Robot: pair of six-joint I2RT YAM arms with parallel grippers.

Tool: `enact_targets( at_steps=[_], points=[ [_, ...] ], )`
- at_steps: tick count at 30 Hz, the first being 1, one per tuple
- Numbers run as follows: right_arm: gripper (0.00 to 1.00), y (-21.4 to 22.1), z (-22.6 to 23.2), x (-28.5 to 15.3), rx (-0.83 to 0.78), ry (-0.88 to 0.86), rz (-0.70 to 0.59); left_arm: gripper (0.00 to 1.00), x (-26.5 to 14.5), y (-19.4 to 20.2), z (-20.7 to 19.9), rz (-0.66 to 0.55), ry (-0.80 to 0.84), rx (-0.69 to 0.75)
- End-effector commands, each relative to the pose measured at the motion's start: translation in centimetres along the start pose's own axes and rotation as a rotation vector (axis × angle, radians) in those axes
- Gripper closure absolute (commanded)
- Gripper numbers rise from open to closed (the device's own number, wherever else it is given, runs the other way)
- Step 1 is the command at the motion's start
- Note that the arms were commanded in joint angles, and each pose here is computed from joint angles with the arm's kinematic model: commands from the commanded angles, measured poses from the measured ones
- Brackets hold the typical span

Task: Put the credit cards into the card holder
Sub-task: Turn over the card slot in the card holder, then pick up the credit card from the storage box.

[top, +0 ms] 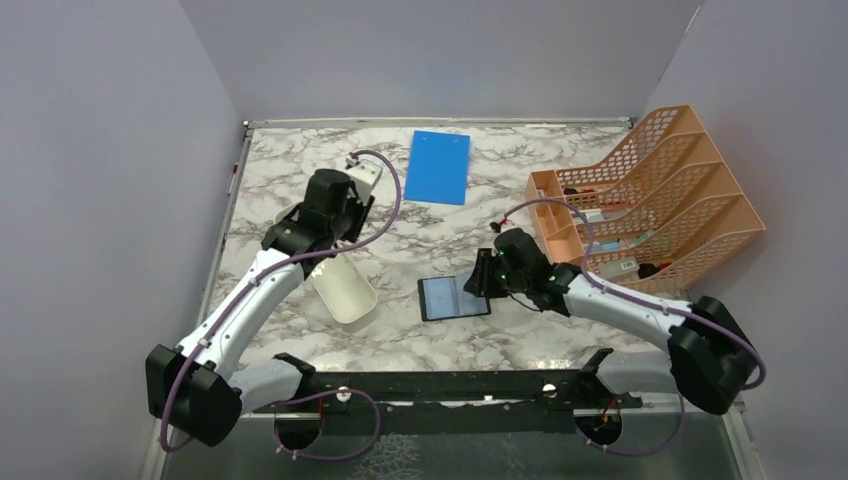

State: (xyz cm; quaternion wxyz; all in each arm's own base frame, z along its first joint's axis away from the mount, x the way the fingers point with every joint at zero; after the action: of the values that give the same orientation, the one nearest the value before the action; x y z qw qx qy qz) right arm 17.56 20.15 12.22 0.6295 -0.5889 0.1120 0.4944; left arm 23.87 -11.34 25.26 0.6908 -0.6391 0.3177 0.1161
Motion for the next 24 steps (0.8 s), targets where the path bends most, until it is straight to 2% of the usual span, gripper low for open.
enact_targets(
  at_steps=[1, 8, 12, 15, 24],
  points=[
    [0.62, -1.6, 0.6, -2.9, -0.031, -0.031, -0.074, 0.56, 0.5, -0.2, 4.8, 0.016, -0.026, 0.133],
    [0.59, -2.5, 1.0, -5.9, -0.05, -0.067, -0.144, 0.54, 2.5, 0.4, 9.9, 0.112, -0.037, 0.12],
    [0.58, -2.6, 1.1, -7.1, -0.06, -0.082, -0.181, 0.47, 3.6, 1.4, 11.4, 0.161, -0.036, 0.128],
    [0.58, -2.6, 1.1, -7.8, -0.067, -0.083, -0.197, 0.44, 4.3, 2.8, 12.8, 0.193, -0.093, 0.147],
    [0.57, -2.1, 0.9, -8.5, -0.064, -0.089, -0.217, 0.39, 7.1, 5.2, 13.5, 0.261, -0.048, 0.167]
  ],
)
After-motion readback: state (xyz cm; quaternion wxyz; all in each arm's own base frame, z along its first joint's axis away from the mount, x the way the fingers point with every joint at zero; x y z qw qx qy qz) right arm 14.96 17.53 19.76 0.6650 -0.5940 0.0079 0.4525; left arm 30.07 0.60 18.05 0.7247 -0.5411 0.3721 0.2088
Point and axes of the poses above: each gripper's point midway between its finger pads, its own x axis out along the fingers, its own z axis along the line the jaws close on, y = z × x, the point moved 9 cm from there along -x, back along the fingers, and after that the axes turned 15 degrees about -x, right-handed, at the moved point
